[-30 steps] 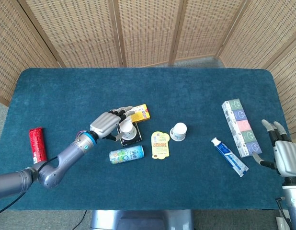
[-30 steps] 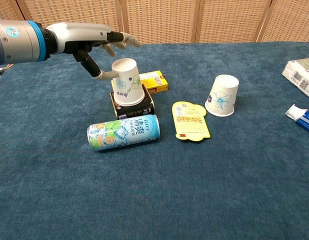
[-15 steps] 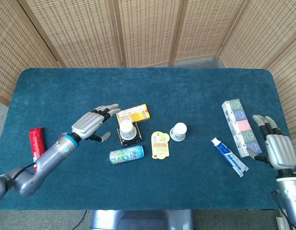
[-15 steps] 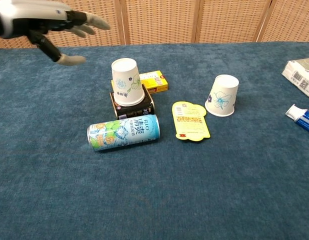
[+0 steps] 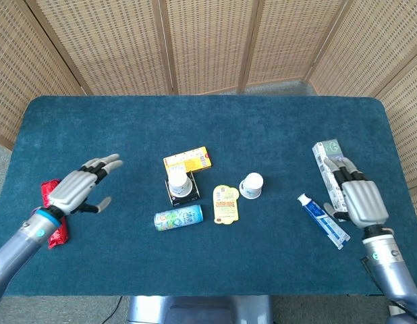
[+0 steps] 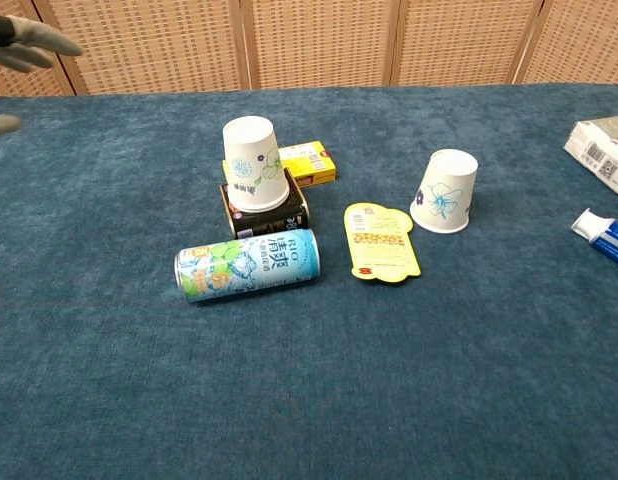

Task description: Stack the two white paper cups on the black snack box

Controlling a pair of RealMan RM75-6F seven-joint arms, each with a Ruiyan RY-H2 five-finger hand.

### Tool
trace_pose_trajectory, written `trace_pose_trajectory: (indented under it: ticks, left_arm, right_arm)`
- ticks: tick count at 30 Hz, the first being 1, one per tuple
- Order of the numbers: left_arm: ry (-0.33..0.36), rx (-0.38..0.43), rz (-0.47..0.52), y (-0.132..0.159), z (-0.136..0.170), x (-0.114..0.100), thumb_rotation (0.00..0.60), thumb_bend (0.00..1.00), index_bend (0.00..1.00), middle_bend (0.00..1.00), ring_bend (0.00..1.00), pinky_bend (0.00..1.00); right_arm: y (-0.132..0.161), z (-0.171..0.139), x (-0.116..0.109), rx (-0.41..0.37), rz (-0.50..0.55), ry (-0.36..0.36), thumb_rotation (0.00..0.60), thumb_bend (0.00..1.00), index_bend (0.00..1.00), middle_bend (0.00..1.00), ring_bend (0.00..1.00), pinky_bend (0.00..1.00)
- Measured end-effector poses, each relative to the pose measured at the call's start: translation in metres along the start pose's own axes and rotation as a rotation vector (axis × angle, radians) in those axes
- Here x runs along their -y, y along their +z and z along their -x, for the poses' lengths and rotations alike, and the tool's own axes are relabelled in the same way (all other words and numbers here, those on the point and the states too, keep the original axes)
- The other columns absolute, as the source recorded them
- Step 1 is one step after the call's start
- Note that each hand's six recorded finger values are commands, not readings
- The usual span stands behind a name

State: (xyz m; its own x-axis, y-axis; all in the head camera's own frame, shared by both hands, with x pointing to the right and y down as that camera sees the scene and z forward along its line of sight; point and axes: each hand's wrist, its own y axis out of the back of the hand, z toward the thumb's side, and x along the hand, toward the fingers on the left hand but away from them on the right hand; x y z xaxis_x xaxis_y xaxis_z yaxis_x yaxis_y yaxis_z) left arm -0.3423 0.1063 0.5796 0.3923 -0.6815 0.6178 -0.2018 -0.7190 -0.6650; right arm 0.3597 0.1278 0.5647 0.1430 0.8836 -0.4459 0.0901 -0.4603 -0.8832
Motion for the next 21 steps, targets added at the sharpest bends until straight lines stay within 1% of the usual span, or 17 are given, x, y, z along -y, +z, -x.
trace_pose_trajectory:
  ticks: [5, 10, 16, 21]
  left_arm:
    - [0.030, -0.049, 0.035, -0.018, 0.027, 0.001, 0.600, 0.48, 0.00, 0.00, 0.00, 0.06]
    - [0.072, -0.079, 0.054, -0.029, 0.049, -0.006, 0.600, 0.48, 0.00, 0.00, 0.00, 0.06]
    - [0.117, -0.093, 0.058, -0.035, 0.066, -0.017, 0.600, 0.48, 0.00, 0.00, 0.00, 0.06]
    - [0.134, -0.102, 0.064, -0.040, 0.074, -0.021, 0.600, 0.48, 0.00, 0.00, 0.00, 0.06]
  right_arm:
    - [0.021, 0.012, 0.009, -0.031, -0.039, 0.014, 0.600, 0.27, 0.00, 0.00, 0.00, 0.27]
    - [0.049, 0.030, 0.023, -0.078, -0.048, 0.041, 0.600, 0.27, 0.00, 0.00, 0.00, 0.27]
    - [0.075, 0.048, 0.039, -0.121, -0.042, 0.071, 0.600, 0.27, 0.00, 0.00, 0.00, 0.27]
    - [0.093, 0.062, 0.055, -0.150, -0.038, 0.107, 0.600, 0.27, 0.00, 0.00, 0.00, 0.27]
